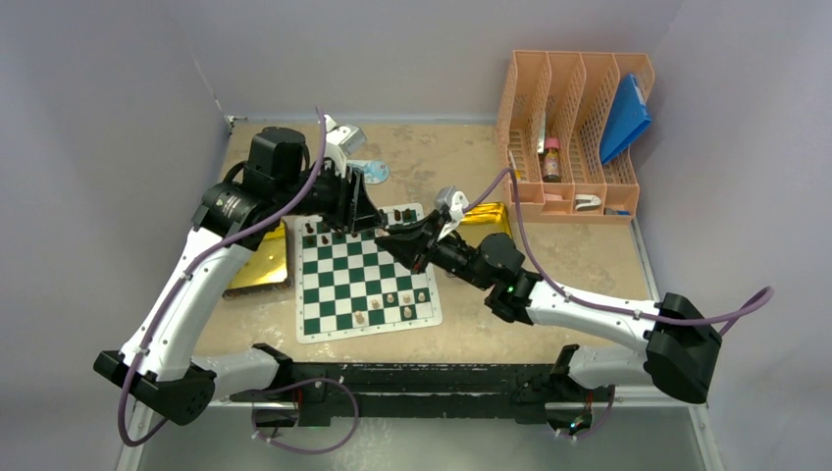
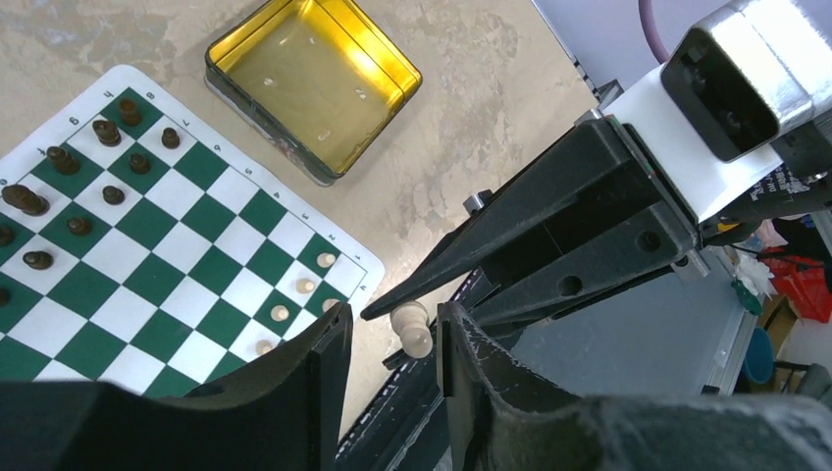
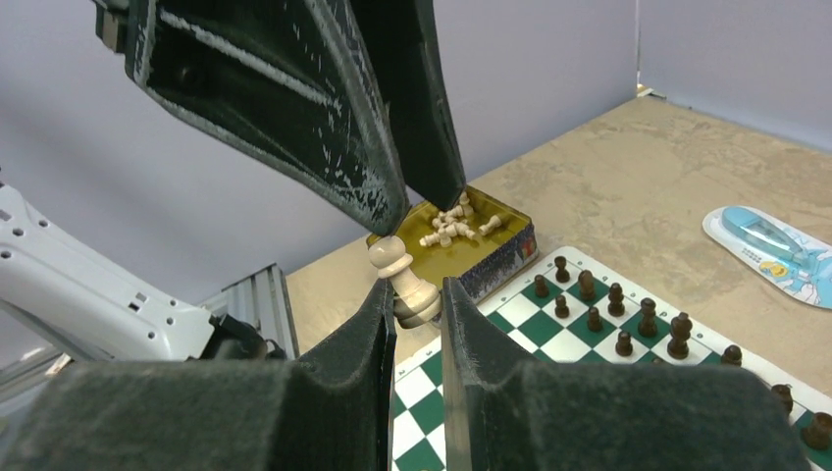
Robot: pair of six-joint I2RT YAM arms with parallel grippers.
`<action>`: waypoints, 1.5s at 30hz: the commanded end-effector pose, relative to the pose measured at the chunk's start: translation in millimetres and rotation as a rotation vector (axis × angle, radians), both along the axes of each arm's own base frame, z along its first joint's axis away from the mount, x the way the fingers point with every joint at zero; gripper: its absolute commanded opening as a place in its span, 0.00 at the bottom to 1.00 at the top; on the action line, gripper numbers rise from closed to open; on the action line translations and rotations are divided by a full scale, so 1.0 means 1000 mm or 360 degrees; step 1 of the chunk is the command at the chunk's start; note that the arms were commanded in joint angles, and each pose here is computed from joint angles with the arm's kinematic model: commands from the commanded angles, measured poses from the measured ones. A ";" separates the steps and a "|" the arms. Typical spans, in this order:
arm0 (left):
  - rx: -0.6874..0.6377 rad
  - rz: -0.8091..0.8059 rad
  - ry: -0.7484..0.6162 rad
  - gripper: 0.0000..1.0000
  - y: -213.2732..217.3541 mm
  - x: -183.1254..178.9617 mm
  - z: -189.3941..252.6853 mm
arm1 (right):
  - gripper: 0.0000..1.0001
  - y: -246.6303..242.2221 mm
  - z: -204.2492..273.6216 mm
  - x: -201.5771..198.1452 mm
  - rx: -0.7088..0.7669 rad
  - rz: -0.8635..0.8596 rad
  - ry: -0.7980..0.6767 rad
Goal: Set up the chess pieces on the board
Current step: Place the chess piece on the chessboard.
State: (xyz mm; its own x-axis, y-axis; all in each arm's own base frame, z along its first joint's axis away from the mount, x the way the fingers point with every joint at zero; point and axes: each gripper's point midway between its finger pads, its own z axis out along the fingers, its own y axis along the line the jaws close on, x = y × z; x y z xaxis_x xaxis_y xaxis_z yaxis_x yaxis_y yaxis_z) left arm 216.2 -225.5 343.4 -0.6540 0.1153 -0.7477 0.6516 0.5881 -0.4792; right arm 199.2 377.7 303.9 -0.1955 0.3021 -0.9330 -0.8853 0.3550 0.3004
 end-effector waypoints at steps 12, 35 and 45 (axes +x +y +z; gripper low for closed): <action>-0.0007 -0.0060 -0.0005 0.31 -0.002 -0.006 0.006 | 0.02 -0.006 0.040 0.007 0.0228 -0.0082 -0.0010; 0.0113 -0.0006 0.0094 0.00 0.003 0.003 -0.016 | 0.14 -0.010 0.032 0.014 0.0224 -0.0147 0.0022; 0.0337 0.0455 0.0094 0.00 0.038 0.034 -0.047 | 0.99 -0.058 0.020 0.010 0.0186 -0.0345 0.0074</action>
